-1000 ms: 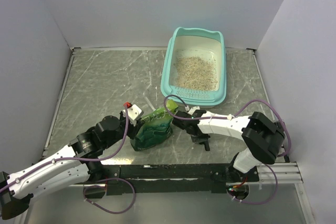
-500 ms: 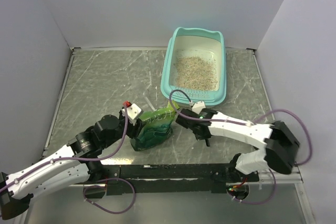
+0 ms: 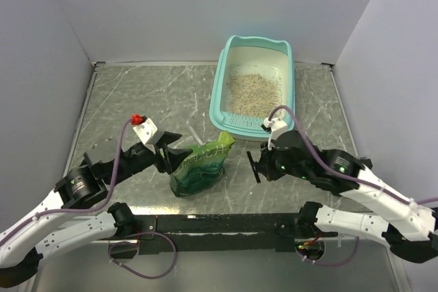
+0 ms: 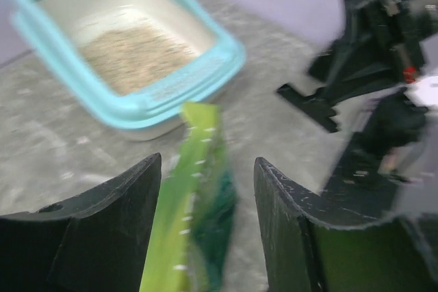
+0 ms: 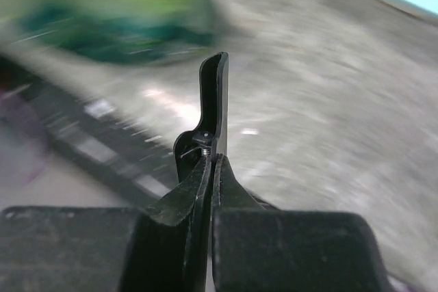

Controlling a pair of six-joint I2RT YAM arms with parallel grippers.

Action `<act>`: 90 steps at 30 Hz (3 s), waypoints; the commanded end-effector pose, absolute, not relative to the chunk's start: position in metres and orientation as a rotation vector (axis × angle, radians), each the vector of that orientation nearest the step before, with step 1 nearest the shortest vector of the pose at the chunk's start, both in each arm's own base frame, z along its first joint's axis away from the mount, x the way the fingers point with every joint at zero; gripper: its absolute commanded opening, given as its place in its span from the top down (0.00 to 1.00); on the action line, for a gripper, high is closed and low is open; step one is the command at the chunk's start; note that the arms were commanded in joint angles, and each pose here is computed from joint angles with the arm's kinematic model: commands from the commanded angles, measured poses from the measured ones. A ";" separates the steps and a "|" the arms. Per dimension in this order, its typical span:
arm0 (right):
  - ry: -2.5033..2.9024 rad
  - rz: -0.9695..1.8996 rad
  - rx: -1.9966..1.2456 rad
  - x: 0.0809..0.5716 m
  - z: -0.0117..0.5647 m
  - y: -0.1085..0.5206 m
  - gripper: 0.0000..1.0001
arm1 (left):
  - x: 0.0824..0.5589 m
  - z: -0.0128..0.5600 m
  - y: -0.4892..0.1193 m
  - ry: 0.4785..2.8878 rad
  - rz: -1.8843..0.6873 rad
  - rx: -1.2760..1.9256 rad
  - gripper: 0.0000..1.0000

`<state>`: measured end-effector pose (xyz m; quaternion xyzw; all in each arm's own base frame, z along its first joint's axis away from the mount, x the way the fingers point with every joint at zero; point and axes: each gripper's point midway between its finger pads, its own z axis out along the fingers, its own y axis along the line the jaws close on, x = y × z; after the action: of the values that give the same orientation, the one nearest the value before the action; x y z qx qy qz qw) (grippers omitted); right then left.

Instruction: Fill the litter box with clean litter

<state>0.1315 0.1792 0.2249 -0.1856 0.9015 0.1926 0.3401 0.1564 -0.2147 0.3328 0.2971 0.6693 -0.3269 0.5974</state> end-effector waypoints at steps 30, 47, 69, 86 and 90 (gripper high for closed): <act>1.506 1.534 -0.972 0.040 0.400 0.272 1.00 | 0.057 0.420 -0.269 1.100 -1.684 0.718 0.44; 1.491 1.562 -0.979 0.045 0.405 0.287 1.00 | 0.065 0.419 -0.274 1.118 -1.663 0.709 0.50; 1.551 1.502 -0.957 0.049 0.394 0.278 0.40 | 0.060 0.421 -0.272 1.094 -1.664 0.737 0.95; 1.511 1.396 -0.976 0.056 0.389 0.269 0.27 | 0.068 0.422 -0.272 1.168 -1.651 0.675 0.94; 1.516 1.376 -0.978 0.063 0.386 0.277 0.26 | 0.069 0.422 -0.271 1.174 -1.650 0.663 0.95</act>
<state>0.0566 0.2695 0.3787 -0.3830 0.6188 0.5557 0.4021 0.0691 -0.2778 0.3968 0.2834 0.5028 -0.6726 0.4631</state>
